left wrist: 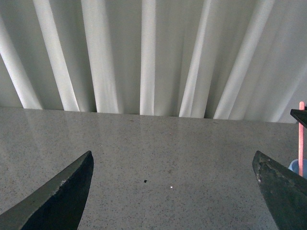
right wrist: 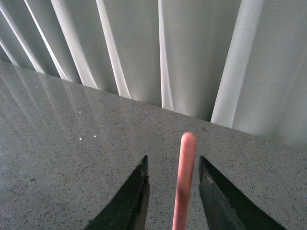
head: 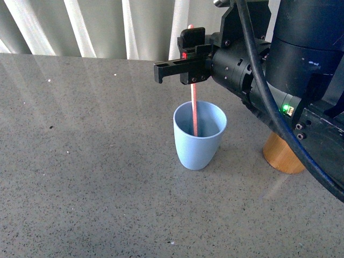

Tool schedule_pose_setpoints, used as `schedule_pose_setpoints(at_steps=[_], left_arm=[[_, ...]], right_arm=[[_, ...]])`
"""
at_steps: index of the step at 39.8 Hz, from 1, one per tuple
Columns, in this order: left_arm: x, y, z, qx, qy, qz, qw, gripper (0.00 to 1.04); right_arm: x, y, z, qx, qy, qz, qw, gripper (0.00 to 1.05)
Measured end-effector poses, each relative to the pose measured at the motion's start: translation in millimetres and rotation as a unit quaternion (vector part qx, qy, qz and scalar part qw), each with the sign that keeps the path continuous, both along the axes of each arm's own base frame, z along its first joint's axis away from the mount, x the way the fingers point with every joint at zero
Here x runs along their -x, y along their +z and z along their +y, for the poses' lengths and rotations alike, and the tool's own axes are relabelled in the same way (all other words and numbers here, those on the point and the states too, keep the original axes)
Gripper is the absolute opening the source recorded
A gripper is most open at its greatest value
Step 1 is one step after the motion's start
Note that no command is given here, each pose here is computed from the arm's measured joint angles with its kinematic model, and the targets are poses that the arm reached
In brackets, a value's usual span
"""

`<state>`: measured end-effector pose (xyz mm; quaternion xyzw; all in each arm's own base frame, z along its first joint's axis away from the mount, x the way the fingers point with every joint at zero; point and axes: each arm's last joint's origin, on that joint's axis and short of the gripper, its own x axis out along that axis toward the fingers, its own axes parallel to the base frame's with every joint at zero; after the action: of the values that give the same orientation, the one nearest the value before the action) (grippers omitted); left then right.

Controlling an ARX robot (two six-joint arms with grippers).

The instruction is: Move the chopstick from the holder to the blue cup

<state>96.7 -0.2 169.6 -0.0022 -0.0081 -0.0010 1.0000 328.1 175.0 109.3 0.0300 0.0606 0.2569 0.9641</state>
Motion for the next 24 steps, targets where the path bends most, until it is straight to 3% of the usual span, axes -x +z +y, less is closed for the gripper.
schedule_pose_setpoints(at_steps=[7,12,16,24], left_arm=[[0,0,0,0.000,0.000,0.000,1.000,0.98],[0,0,0,0.000,0.000,0.000,1.000,0.98],[0,0,0,0.000,0.000,0.000,1.000,0.98],[0,0,0,0.000,0.001,0.000,1.000,0.98]], right_arm=[[9,31,-14,-0.015,-0.036,-0.019,0.999,0.71],[28,62,-45,-0.015,-0.106,-0.019,0.994,0.97],[32,76,-53,-0.024,-0.124,-0.036,0.991,0.94],[33,75,-52,-0.022,-0.119,-0.032,0.992,0.95]])
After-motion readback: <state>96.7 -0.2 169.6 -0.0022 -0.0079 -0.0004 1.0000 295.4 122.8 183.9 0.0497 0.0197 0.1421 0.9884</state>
